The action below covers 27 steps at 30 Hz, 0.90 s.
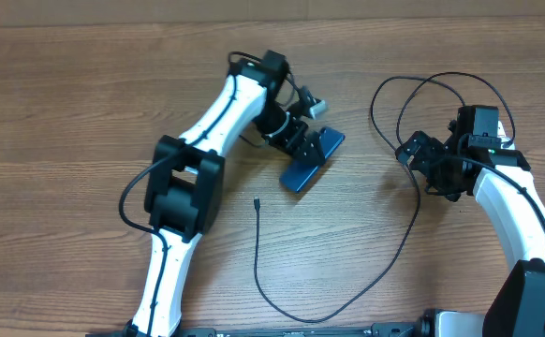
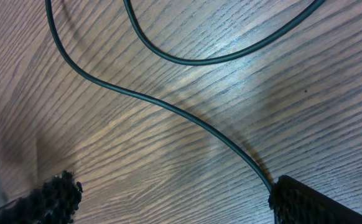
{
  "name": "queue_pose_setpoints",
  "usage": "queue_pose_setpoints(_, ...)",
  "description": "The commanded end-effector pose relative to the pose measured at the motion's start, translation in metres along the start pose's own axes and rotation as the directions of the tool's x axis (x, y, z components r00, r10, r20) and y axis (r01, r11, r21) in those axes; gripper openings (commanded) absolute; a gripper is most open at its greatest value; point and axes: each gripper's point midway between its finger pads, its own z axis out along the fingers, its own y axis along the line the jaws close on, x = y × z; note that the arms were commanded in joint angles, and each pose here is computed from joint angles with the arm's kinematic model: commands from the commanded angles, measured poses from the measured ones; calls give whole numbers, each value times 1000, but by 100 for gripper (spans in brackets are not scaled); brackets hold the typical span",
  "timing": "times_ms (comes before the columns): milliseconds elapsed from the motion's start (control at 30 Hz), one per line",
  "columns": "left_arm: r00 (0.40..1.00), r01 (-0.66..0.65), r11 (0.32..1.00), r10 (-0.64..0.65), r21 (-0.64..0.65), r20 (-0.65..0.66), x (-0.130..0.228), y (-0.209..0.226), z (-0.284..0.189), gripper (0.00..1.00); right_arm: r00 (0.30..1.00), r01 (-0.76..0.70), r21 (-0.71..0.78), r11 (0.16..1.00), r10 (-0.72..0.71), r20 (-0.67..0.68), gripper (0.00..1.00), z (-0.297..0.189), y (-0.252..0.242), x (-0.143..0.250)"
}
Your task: Plug charger to phone and switch on socket
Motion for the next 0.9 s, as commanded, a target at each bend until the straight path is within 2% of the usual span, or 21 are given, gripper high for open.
queue_pose_setpoints(0, 987, -26, 962, -18, 270, 157, -24, -33, -30, 73, 1000, 1, -13, 1000, 0, 17, 100, -3, 4, -5)
queue_pose_setpoints(167, 954, -43, 875, -107, 482, 280, -38, -48, -73, 73, 1000, 1, -14, 1000, 0, 17, 100, -3, 4, -5)
queue_pose_setpoints(333, 918, -65, 778, -200, 625, 343, -43, -57, -111, 73, 1000, 1, -13, 1000, 0, 17, 100, -3, 4, -5)
queue_pose_setpoints(667, 910, 36, 749, -298, 662, 288, -38, -54, -118, 74, 1000, 1, -23, 1000, 0, 16, 100, -3, 6, -5)
queue_pose_setpoints(867, 904, 112, 722, -359, 683, 231, -33, -57, -117, 74, 1000, 14, -170, 985, -17, -14, 100, -6, 33, -3)
